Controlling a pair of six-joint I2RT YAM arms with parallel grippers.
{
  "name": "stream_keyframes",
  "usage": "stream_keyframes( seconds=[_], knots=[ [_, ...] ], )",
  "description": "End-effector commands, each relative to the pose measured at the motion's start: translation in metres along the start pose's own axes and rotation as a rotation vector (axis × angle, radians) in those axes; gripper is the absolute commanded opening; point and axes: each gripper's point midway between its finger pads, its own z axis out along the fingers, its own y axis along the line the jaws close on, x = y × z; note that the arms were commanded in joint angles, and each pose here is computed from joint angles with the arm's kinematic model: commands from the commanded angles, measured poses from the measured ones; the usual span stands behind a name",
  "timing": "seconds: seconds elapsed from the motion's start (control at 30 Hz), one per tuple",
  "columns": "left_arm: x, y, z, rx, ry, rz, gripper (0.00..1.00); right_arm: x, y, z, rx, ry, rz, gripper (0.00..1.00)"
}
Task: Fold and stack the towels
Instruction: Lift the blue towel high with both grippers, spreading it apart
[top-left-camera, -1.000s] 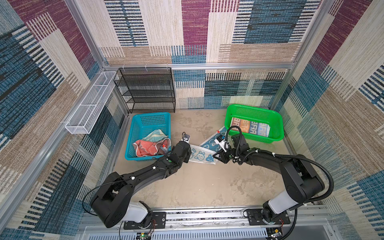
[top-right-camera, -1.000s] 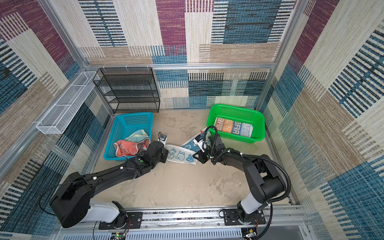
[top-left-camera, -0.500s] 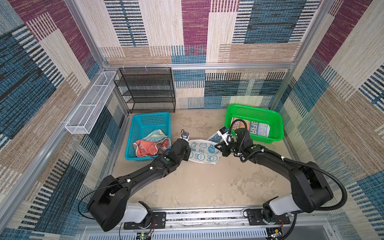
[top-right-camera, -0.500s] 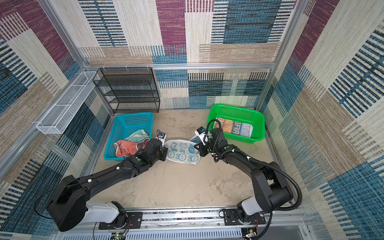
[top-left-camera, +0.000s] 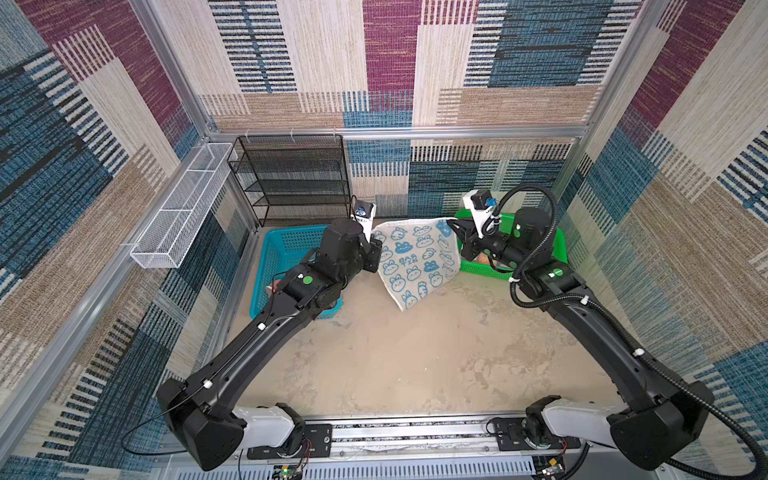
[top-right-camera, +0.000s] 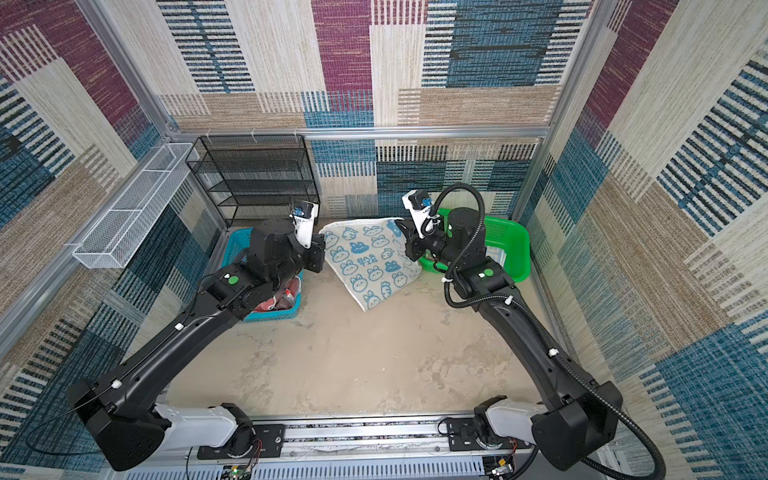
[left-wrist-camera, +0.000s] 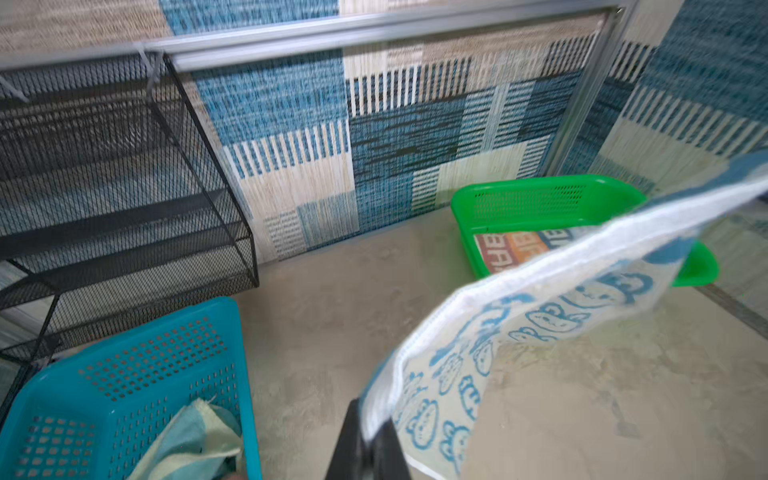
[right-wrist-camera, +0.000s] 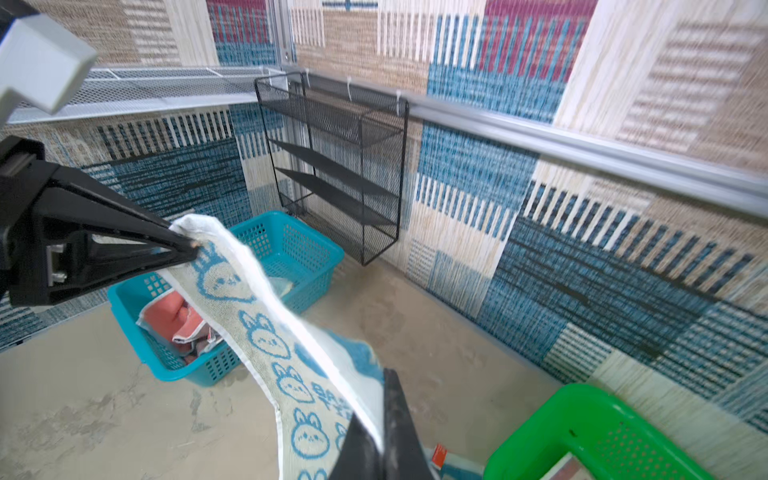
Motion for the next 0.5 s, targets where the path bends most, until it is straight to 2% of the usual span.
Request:
stream_keyframes(
  seconds=[0.0,0.27,0.47],
  knots=[
    [-0.010,-0.012,-0.025,0.103,0.001,0.020,0.00,-0.028,0.007,-0.018,-0.013,-0.063,-0.072,0.00],
    [-0.056,-0.028,-0.098,0.290,-0.125,-0.020,0.00,-0.091,0.040,-0.072,-0.128,-0.226,-0.160,0.00],
    [-0.071,-0.033,-0.147,0.391,-0.218,-0.066,0.00,-0.110,0.056,-0.095,-0.194,-0.278,-0.148,0.00]
  ],
)
